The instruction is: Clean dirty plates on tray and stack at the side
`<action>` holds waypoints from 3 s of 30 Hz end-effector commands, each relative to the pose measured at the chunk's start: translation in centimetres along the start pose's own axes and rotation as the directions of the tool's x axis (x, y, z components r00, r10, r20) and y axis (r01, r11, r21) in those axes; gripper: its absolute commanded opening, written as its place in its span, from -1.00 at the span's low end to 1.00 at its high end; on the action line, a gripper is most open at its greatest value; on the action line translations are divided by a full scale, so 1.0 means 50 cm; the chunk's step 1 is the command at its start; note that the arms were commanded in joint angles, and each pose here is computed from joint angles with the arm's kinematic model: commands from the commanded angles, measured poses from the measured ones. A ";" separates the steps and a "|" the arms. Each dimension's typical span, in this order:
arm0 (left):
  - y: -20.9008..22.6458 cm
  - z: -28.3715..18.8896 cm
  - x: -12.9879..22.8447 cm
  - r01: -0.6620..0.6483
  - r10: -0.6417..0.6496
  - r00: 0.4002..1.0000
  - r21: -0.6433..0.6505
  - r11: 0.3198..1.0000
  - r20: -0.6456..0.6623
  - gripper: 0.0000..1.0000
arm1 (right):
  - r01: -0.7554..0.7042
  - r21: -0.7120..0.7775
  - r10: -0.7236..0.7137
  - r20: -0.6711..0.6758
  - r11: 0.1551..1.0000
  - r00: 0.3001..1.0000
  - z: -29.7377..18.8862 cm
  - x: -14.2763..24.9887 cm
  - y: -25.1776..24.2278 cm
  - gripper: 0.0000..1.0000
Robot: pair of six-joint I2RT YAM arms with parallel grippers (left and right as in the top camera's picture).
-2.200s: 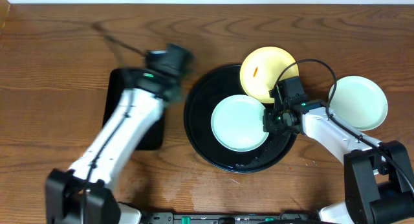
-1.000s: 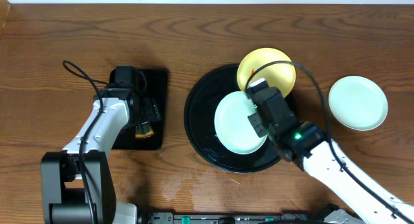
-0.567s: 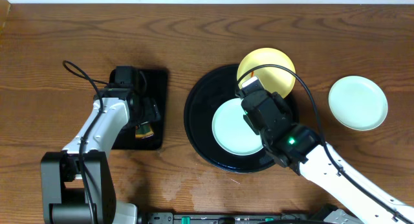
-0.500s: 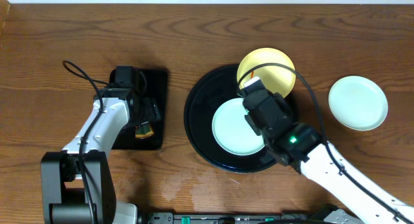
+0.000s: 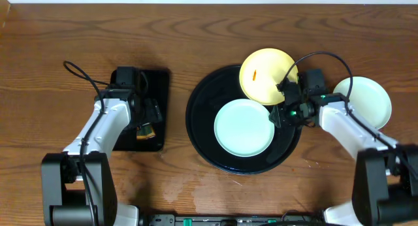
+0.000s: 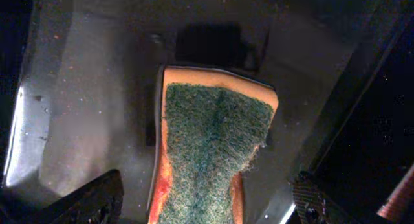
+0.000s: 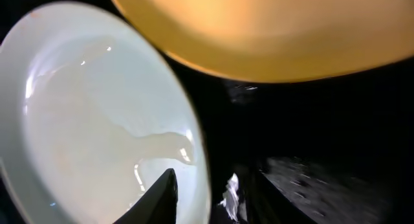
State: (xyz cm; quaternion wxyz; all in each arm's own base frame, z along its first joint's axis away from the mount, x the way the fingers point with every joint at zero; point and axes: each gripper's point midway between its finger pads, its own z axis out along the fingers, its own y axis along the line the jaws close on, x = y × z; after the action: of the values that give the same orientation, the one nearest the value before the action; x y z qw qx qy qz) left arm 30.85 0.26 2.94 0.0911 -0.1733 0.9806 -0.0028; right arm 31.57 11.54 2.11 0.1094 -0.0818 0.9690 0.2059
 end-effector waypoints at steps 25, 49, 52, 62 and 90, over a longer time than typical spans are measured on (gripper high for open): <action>0.002 -0.002 0.000 -0.001 0.001 1.000 0.001 1.000 -0.001 0.70 | 0.262 0.338 -0.374 0.329 0.904 0.867 -0.208 -0.089 0.132 -0.98; 0.002 -0.002 0.000 -0.001 0.001 1.000 0.001 1.000 -0.001 0.70 | 0.032 -0.248 -0.039 -0.023 0.968 0.999 0.082 0.004 0.049 -0.60; 0.002 -0.002 0.000 -0.001 0.001 1.000 0.002 1.000 -0.002 0.70 | 0.036 -0.239 -0.046 -0.036 0.970 0.998 0.099 0.010 0.049 -0.97; 0.002 -0.002 0.000 -0.001 0.001 1.000 0.001 1.000 -0.001 0.70 | 0.044 -0.054 -0.040 0.077 0.998 0.996 0.015 -0.038 0.031 -0.97; 0.002 -0.002 0.000 -0.001 0.001 1.000 0.001 1.000 -0.001 0.70 | 0.262 0.861 -0.777 0.214 0.437 0.592 -0.335 -0.095 0.243 -0.98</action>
State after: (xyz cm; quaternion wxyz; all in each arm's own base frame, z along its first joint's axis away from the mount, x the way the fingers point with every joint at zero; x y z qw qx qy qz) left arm 30.80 0.26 2.93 0.0900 -0.1733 0.9807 -0.0026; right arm 30.99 16.99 20.40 0.4696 -0.2632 0.8259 -0.1674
